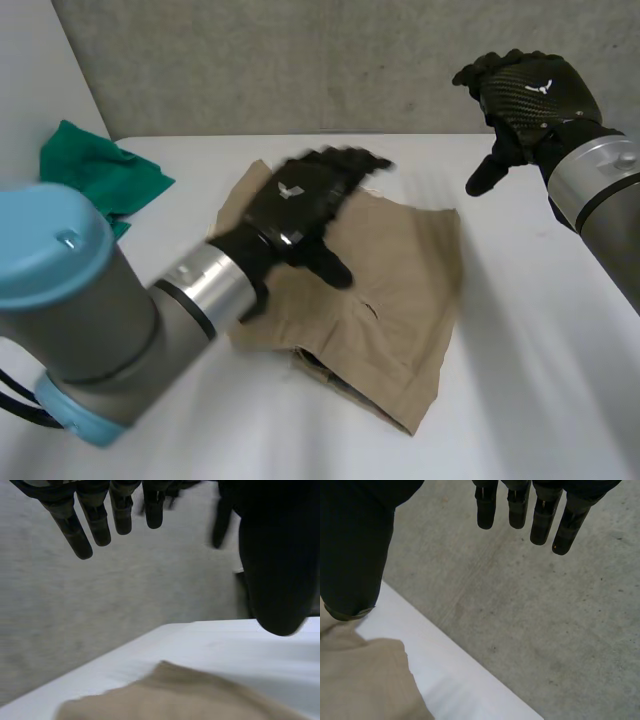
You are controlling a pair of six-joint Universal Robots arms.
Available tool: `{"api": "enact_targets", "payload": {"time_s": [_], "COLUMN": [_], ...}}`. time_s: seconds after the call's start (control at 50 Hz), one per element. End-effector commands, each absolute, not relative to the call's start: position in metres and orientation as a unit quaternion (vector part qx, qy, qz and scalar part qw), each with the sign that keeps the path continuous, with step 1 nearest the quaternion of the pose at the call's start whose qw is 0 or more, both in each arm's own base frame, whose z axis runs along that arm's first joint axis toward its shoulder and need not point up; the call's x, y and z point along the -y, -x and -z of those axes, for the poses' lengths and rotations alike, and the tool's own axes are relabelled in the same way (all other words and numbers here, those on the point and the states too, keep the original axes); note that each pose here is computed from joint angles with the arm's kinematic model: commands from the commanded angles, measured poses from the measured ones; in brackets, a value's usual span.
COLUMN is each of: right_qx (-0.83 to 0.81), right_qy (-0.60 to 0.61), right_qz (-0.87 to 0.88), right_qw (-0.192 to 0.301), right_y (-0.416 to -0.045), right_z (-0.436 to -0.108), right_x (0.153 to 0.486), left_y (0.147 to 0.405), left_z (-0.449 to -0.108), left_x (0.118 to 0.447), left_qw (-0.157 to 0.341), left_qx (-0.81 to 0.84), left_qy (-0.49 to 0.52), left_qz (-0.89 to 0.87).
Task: Fold the laundry.
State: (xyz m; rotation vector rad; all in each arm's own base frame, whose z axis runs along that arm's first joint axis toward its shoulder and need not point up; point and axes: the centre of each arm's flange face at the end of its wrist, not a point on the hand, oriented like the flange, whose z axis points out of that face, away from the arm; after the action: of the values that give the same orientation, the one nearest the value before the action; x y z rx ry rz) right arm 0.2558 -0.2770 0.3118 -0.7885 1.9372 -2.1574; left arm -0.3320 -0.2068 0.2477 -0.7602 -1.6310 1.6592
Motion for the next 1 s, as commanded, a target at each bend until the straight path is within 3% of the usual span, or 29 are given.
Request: {"api": "enact_targets", "payload": {"time_s": [0.02,0.12,0.22,0.32,0.4,0.5,0.68,0.86,0.9,1.0], "right_qx": [-0.673,-0.706,-0.717,-0.747,-0.783,-0.799,-0.816,-0.773,-0.756,-0.704], "right_qy": [0.332,0.401,0.432,0.383,0.340,0.324,0.315,0.304,0.308,0.331], "right_qz": [0.661,0.583,0.544,0.533,0.502,0.481,0.466,0.545,0.569,0.626], "right_qw": [0.018,0.003,0.053,0.104,0.142,0.161,0.132,0.116,0.093,-0.054], "right_y": [-0.254,-0.258,-0.279,-0.283,-0.280,-0.282,-0.282,-0.286,-0.282,-0.243], "right_z": [-0.300,-0.269,-0.242,-0.216,-0.189,-0.159,-0.126,-0.145,-0.153,-0.181], "right_x": [0.269,0.254,0.218,0.203,0.188,0.175,0.176,0.211,0.226,0.297], "left_y": [0.289,0.270,0.253,0.239,0.229,0.230,0.232,0.228,0.227,0.228], "left_z": [-0.262,-0.260,-0.246,-0.222,-0.208,-0.206,-0.207,-0.209,-0.210,-0.214], "left_x": [0.251,0.255,0.265,0.283,0.296,0.299,0.296,0.296,0.295,0.293], "left_qw": [0.284,0.261,0.201,0.123,0.093,0.094,0.096,0.093,0.091,0.094], "left_qx": [0.637,0.651,0.662,0.671,0.681,0.680,0.678,0.679,0.679,0.676], "left_qy": [0.240,0.226,0.245,0.290,0.297,0.297,0.299,0.295,0.294,0.292], "left_qz": [-0.675,-0.676,-0.680,-0.672,-0.663,-0.664,-0.665,-0.666,-0.666,-0.670]}}
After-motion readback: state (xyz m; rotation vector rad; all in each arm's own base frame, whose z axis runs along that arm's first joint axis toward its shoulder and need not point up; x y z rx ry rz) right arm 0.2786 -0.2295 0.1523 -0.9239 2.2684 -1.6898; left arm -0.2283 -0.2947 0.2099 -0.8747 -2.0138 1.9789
